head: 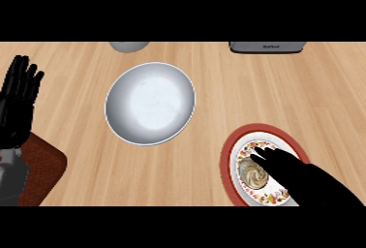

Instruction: Pick the cupcake from the plate and place it in the bowl

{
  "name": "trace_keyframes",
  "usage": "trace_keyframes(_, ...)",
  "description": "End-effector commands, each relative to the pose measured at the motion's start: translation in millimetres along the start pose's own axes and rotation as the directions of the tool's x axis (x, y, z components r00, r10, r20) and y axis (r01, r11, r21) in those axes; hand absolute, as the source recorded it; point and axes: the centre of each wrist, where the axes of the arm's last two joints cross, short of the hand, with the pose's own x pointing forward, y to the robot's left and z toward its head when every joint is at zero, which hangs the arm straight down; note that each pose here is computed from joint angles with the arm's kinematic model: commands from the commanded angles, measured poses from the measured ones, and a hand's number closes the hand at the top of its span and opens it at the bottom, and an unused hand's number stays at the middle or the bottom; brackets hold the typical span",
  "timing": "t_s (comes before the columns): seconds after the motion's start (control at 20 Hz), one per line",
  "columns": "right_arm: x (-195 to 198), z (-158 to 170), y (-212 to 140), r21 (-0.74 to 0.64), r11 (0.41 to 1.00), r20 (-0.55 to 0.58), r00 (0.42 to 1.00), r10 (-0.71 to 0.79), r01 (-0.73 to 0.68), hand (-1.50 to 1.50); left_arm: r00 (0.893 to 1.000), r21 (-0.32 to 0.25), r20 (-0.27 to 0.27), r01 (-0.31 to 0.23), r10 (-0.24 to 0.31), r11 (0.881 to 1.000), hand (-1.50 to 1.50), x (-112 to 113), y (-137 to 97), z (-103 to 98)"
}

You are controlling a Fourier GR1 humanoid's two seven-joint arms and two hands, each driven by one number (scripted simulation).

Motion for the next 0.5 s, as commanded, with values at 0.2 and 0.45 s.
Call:
trace_keyframes(0.2,-20,-29,10,-0.004,1.0,0.03,0.999,-0.016,0.016,-1.5,1.0,-0.007,-0.005,0.0,0.0,1.0,0.0,-4,15,-1)
trace_keyframes(0.45,-20,-25,21,0.015,1.0,0.076,0.997,-0.009,0.008,-1.5,1.0,0.016,-0.003,0.001,-0.001,1.0,0.0,-6,10,0)
